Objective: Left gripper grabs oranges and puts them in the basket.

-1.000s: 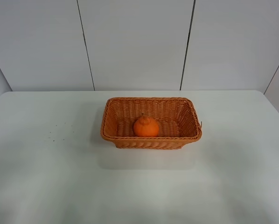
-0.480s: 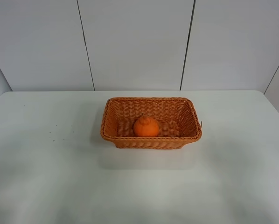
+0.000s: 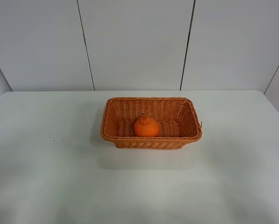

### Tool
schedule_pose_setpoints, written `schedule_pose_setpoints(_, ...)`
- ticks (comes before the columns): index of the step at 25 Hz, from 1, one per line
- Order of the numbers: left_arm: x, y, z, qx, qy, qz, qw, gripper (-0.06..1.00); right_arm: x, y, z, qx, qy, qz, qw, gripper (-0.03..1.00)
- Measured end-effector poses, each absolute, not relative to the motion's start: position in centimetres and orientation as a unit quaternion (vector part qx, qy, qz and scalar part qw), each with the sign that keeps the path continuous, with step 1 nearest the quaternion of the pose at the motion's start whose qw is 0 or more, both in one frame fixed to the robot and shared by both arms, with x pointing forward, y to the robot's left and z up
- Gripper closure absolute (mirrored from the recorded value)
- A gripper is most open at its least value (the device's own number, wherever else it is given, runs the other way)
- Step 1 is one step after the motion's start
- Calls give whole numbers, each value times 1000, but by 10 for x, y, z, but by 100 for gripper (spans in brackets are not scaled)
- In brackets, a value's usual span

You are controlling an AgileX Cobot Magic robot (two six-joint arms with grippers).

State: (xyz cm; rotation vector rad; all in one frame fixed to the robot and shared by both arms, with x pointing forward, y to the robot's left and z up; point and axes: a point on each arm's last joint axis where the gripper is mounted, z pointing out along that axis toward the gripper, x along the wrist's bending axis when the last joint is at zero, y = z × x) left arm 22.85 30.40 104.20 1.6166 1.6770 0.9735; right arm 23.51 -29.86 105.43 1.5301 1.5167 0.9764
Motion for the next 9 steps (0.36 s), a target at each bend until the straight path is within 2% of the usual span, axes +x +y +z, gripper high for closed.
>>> schedule_pose_setpoints(9, 229, 304, 1042, 610, 633, 367, 304, 12, 235, -299, 1054, 599, 594, 382, 378, 27)
